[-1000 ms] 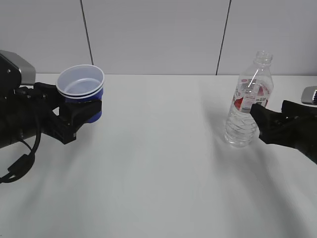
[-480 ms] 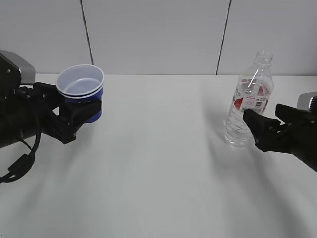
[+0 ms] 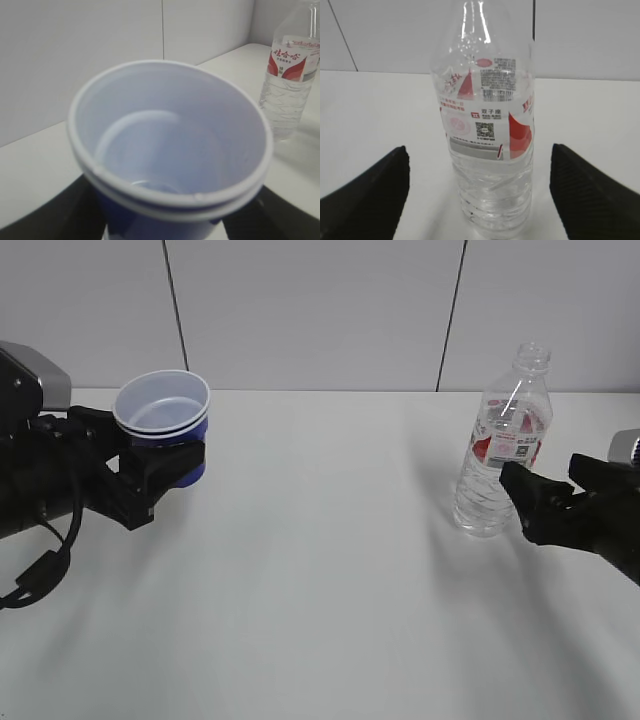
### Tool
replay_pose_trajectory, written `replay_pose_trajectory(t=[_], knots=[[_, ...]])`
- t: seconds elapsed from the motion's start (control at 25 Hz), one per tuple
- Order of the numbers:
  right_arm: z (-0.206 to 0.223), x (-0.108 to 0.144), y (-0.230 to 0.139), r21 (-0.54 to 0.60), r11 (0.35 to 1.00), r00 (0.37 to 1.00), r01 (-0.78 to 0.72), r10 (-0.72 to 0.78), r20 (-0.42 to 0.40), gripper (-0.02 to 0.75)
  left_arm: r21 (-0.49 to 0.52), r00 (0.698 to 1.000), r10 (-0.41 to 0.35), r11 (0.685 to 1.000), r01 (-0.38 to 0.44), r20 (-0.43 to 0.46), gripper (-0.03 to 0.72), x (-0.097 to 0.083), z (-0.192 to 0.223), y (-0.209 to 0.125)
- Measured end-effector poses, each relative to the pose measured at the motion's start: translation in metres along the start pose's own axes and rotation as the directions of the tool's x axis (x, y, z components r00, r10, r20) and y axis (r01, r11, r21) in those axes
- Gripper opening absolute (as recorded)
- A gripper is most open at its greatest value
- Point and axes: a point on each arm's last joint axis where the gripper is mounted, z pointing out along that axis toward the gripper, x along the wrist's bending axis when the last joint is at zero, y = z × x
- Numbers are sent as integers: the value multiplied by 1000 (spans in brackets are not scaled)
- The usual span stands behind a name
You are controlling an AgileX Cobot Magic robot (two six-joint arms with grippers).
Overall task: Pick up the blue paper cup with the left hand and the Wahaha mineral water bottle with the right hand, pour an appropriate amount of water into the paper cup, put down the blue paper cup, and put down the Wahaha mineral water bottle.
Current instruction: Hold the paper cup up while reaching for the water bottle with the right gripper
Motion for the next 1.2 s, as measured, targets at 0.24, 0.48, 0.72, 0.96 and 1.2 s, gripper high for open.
replay_pose_trajectory(t=[0.24, 0.48, 0.72, 0.96, 1.2], knots=[[8, -1, 8, -35, 999, 1000, 2, -2, 3, 664, 0, 1000, 0, 1000, 0, 0, 484, 0, 0, 0], [21, -3, 5, -33, 999, 1000, -14, 15, 3, 664, 0, 1000, 0, 1000, 0, 0, 484, 0, 0, 0], [27, -2, -1, -12, 1000, 1000, -9, 9, -20, 659, 0, 1000, -2, 1000, 2, 0, 471, 0, 0, 0], [27, -2, -2, -8, 993, 993, -115, 115, -25, 605, 0, 1000, -3, 1000, 3, -1, 476, 0, 0, 0], [27, -1, -2, -6, 994, 994, -105, 105, -27, 663, 0, 1000, -3, 1000, 3, -1, 477, 0, 0, 0]])
